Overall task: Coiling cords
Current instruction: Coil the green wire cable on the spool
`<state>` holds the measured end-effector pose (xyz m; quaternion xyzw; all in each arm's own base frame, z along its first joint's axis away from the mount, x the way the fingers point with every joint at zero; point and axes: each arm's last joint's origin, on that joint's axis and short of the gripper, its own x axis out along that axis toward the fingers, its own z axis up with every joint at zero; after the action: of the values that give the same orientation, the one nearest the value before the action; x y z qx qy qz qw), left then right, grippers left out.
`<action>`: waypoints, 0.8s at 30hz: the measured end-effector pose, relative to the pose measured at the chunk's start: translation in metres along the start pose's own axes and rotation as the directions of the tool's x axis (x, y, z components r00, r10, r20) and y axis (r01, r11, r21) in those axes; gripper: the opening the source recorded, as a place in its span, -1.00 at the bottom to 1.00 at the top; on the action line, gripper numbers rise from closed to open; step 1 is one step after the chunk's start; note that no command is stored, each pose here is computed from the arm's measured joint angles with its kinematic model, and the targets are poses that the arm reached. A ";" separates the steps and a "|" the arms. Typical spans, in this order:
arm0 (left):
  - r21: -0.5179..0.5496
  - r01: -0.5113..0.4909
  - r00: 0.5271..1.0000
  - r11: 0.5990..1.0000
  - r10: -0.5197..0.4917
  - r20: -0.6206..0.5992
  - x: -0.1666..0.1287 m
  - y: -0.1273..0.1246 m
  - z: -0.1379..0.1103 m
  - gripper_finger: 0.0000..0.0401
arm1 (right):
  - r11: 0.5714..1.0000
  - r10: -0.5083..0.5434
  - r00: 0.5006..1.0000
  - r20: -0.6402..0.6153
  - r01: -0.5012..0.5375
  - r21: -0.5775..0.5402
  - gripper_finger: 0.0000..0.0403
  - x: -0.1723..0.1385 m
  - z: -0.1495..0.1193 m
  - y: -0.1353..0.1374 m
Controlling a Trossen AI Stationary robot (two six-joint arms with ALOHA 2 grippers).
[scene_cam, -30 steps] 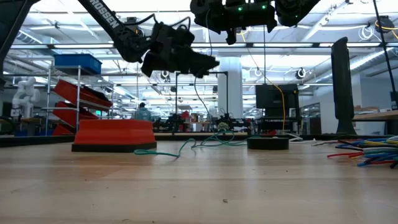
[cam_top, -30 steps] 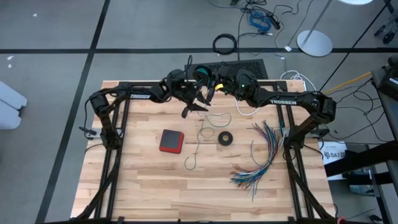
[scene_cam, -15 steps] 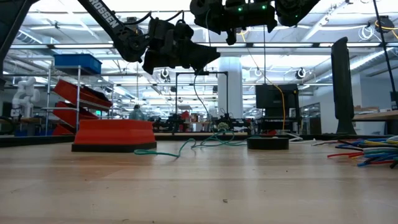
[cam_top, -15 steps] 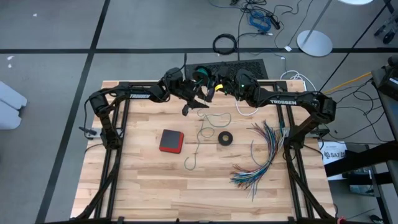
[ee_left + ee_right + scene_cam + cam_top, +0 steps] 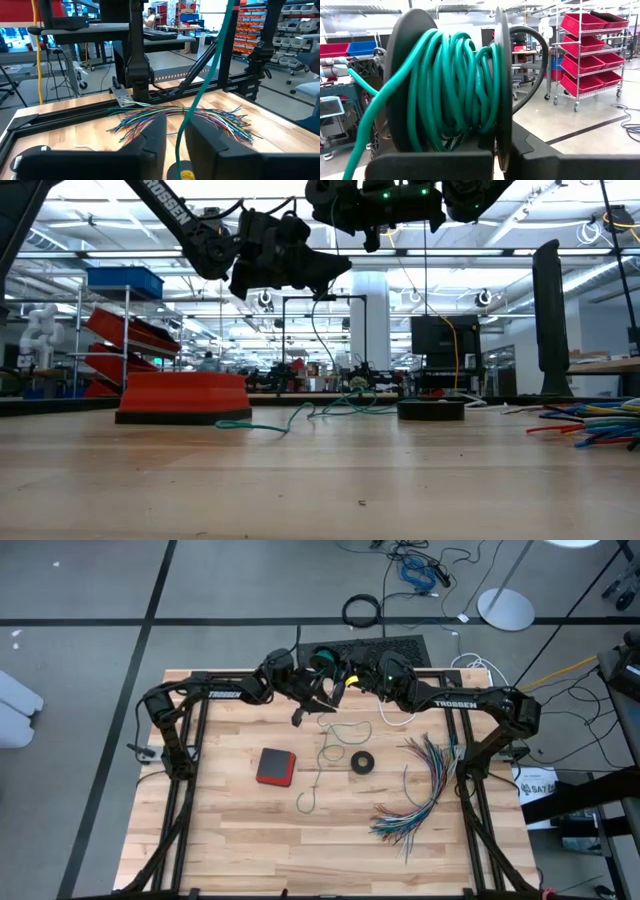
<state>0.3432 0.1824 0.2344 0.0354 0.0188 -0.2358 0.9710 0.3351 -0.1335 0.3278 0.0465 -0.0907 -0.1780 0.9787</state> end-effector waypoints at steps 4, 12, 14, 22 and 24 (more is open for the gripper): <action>0.014 0.011 1.000 1.000 -0.011 0.002 -0.002 0.001 0.000 -0.82 | 1.000 0.000 1.000 -0.005 0.000 -0.004 -1.00 0.000 0.000 0.000; 0.022 -0.019 1.000 1.000 0.019 -0.004 0.002 -0.001 0.000 -0.97 | 1.000 -0.001 1.000 -0.007 0.001 -0.008 -1.00 0.000 -0.001 0.000; 0.021 -0.046 0.999 0.999 0.046 -0.011 0.004 -0.001 0.000 -0.97 | 1.000 -0.001 1.000 -0.007 0.000 -0.008 -1.00 0.000 -0.001 0.000; -0.028 -0.209 0.974 0.977 0.206 -0.094 -0.001 0.005 -0.009 -0.98 | 1.000 -0.001 1.000 -0.007 0.001 -0.008 -1.00 0.000 -0.001 0.000; -0.041 -0.230 0.968 0.972 0.224 -0.112 -0.004 0.006 -0.011 -0.98 | 1.000 -0.001 1.000 -0.009 0.001 -0.009 -1.00 0.000 -0.001 0.000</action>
<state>0.3428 0.1906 0.2242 0.0238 0.0728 -0.1202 0.9898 0.3352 -0.1336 0.3269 0.0427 -0.0856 -0.1788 0.9792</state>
